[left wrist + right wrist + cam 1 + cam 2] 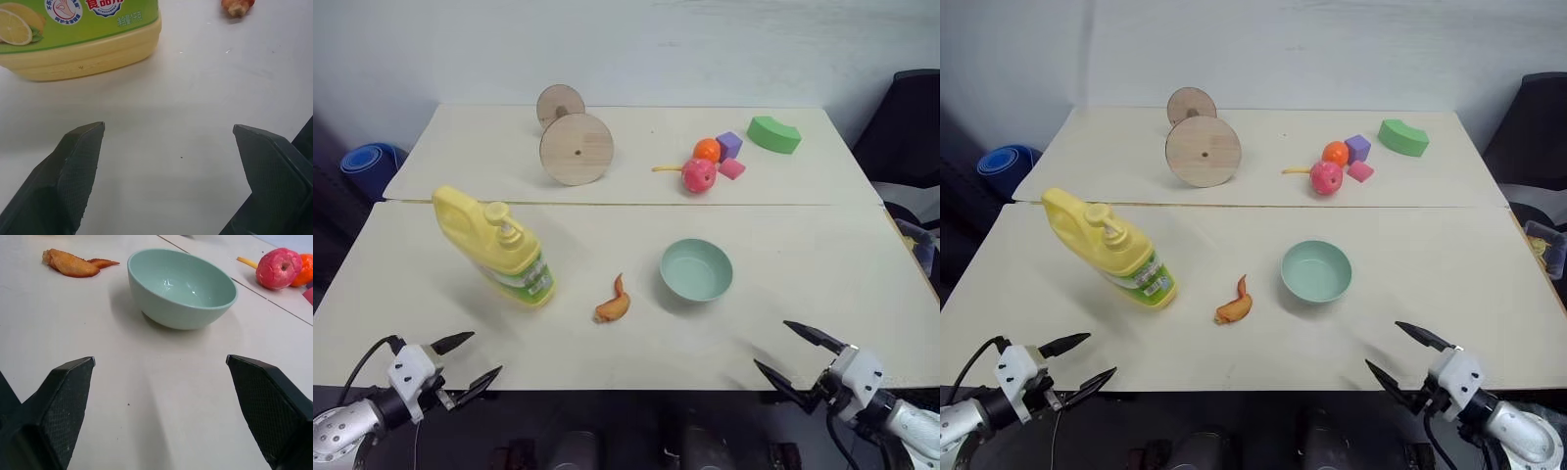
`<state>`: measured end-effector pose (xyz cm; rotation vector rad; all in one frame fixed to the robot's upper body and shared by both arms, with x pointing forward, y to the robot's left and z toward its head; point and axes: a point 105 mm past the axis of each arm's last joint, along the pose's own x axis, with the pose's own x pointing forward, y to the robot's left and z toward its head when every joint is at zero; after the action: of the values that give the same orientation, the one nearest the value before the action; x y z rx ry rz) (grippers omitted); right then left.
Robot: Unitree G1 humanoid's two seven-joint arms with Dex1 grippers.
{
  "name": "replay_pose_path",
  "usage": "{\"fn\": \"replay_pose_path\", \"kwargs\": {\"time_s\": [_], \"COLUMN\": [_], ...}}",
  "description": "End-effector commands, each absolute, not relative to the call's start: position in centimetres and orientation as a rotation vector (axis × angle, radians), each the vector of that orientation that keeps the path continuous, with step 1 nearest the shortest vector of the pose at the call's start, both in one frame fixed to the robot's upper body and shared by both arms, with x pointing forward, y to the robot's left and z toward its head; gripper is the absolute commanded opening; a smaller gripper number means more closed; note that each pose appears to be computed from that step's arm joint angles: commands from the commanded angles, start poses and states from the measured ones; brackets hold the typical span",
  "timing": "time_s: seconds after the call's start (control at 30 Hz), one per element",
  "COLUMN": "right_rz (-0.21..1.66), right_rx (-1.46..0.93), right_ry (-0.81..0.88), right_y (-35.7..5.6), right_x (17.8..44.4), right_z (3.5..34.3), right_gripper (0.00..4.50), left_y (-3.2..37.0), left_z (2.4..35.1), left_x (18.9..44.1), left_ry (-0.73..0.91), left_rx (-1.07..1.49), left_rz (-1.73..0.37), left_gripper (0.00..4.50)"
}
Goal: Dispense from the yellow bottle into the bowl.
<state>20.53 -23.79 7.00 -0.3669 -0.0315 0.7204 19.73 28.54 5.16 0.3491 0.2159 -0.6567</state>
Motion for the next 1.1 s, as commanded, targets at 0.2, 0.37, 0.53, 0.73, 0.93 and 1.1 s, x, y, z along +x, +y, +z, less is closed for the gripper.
{"fn": "replay_pose_path", "kwargs": {"time_s": [0.2,0.37,0.53,0.73,0.93,1.1], "right_rz": [1.026,1.273,1.424,1.495,1.5,1.571], "right_rx": [-0.404,-0.569,-0.711,-0.836,-0.915,-0.874], "right_ry": [-0.138,0.016,0.171,0.219,0.35,0.403], "right_y": [-15.2,-8.6,-2.5,1.0,1.7,0.3], "right_x": [24.8,27.4,29.5,30.6,31.8,30.9], "right_z": [13.5,13.8,11.6,9.2,5.6,6.1], "right_gripper": [4.5,4.5,4.5,4.5,4.12,2.55], "left_y": [26.6,25.6,24.9,24.4,23.8,23.6], "left_z": [7.3,7.4,7.0,6.9,6.5,6.6], "left_x": [18.4,18.1,18.1,18.4,18.2,18.3], "left_ry": [0.196,0.191,0.181,0.159,0.152,0.142], "left_rx": [0.188,0.194,0.171,0.17,0.172,0.174], "left_rz": [-0.843,-0.937,-0.969,-0.966,-0.972,-0.972], "left_gripper": [4.48,4.48,4.48,4.48,4.5,4.5]}}
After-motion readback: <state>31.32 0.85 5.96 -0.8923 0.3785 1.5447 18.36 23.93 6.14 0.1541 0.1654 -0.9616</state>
